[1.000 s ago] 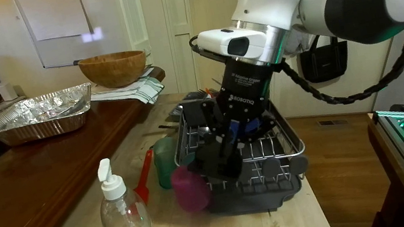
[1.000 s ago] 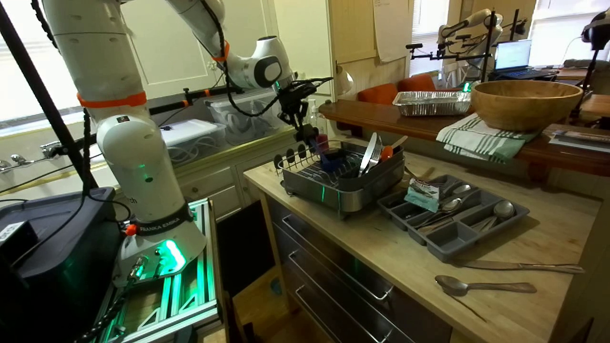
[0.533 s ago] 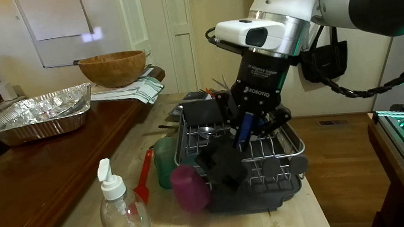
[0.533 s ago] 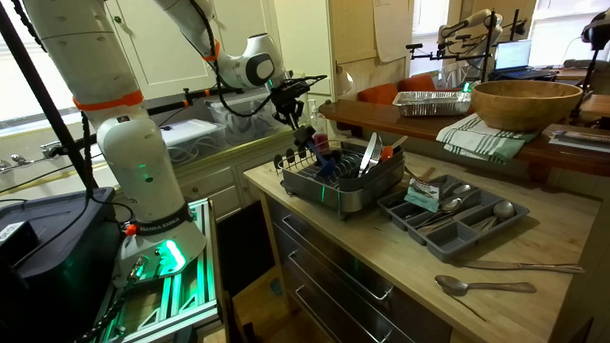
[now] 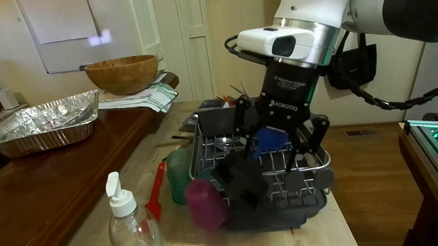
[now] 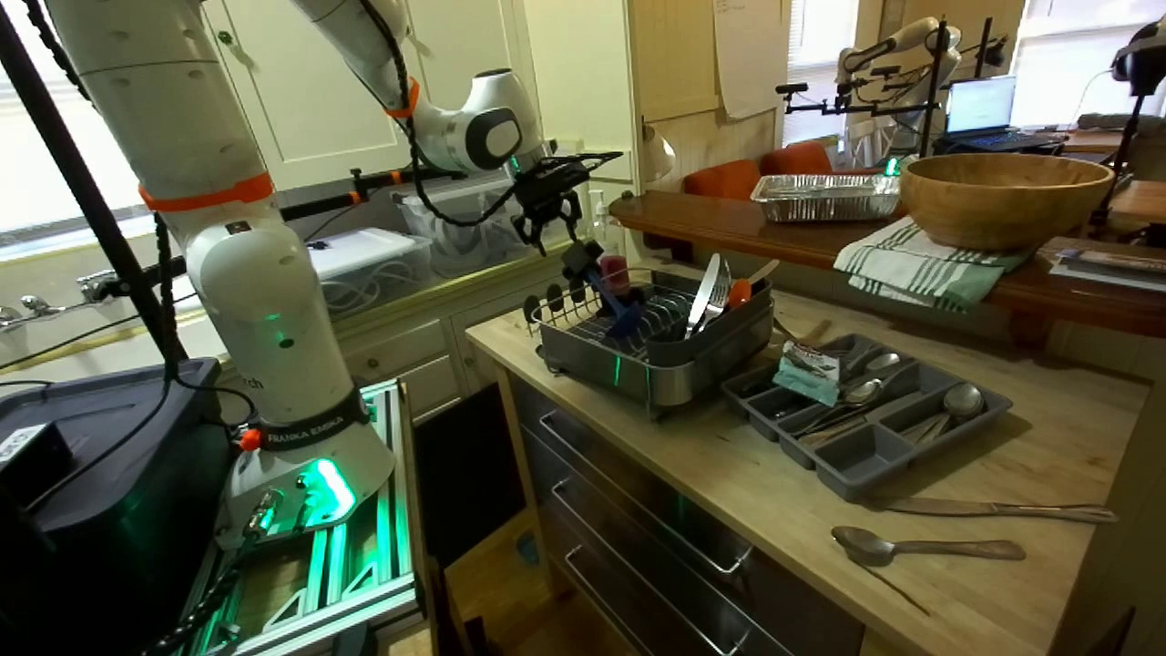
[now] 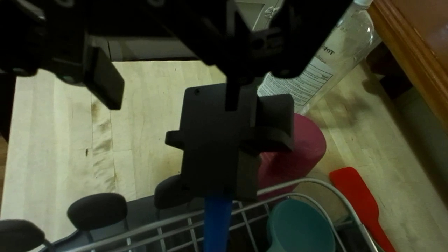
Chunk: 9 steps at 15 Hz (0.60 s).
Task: Move the blue serving spoon to the next tray
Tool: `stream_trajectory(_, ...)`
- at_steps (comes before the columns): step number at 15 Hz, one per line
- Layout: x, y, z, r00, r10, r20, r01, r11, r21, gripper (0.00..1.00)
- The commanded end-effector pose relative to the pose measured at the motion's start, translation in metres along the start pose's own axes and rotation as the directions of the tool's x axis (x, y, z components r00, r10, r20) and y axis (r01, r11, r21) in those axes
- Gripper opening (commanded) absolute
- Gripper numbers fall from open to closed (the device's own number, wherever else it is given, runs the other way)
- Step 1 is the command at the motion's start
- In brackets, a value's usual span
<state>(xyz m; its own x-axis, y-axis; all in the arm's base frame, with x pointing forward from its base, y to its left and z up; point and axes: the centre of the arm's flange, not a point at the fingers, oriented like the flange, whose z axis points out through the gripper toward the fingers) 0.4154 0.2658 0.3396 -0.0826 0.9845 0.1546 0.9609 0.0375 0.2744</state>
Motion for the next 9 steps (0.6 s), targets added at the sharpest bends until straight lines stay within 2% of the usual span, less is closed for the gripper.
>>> stream_trajectory(1,0.004,-0.003,0.011,0.998,0.042,0.041,-0.041,0.999,-0.03,1.0)
stream_trajectory(4,0.007,0.0,0.016,0.992,0.117,0.058,-0.115,0.993,-0.033,1.0)
stream_trajectory(5,0.008,0.001,0.018,0.993,0.102,0.056,-0.102,0.995,-0.012,1.0)
stream_trajectory(7,0.003,-0.001,0.008,0.995,0.092,0.046,-0.091,0.996,-0.017,1.0)
stream_trajectory(9,0.004,0.001,0.01,0.994,0.067,0.089,-0.065,0.998,-0.027,1.0)
